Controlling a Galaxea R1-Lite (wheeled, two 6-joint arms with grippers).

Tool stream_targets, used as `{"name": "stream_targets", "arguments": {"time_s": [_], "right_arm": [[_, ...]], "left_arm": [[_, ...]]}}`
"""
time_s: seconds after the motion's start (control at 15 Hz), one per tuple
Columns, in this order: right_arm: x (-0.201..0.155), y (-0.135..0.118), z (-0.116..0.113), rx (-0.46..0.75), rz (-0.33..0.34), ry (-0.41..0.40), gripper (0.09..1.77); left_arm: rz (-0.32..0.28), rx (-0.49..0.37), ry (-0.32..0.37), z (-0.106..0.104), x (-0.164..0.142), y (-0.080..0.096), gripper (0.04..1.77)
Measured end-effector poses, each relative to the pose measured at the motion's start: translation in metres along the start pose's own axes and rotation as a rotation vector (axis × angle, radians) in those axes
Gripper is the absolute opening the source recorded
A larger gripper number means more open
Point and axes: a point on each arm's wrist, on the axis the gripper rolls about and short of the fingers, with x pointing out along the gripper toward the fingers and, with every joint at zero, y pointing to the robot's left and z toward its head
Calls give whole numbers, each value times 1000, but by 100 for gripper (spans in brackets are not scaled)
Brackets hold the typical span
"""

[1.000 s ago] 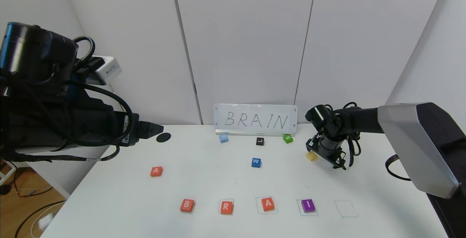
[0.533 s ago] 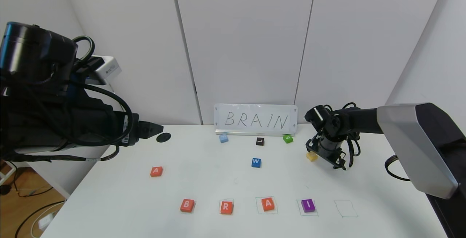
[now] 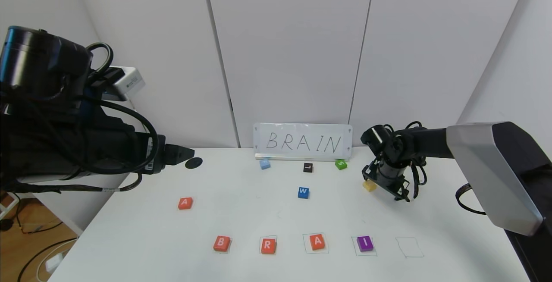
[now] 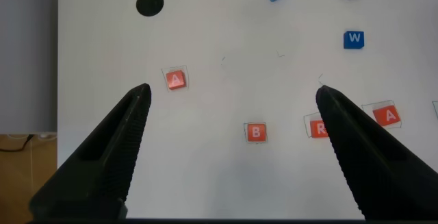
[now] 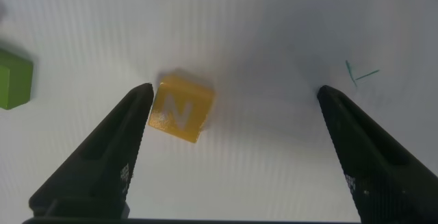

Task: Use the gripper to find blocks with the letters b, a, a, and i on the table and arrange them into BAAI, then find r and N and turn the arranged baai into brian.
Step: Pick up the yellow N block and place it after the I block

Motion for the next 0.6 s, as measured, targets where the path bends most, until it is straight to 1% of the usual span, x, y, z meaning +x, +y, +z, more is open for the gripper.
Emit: {"name": "stream_targets", "arguments": {"time_s": [0.6], "right_arm": [[-2, 1, -3, 65, -3, 3, 171]], "left_arm": [[0, -1, -5, 0, -2, 0, 172]]}}
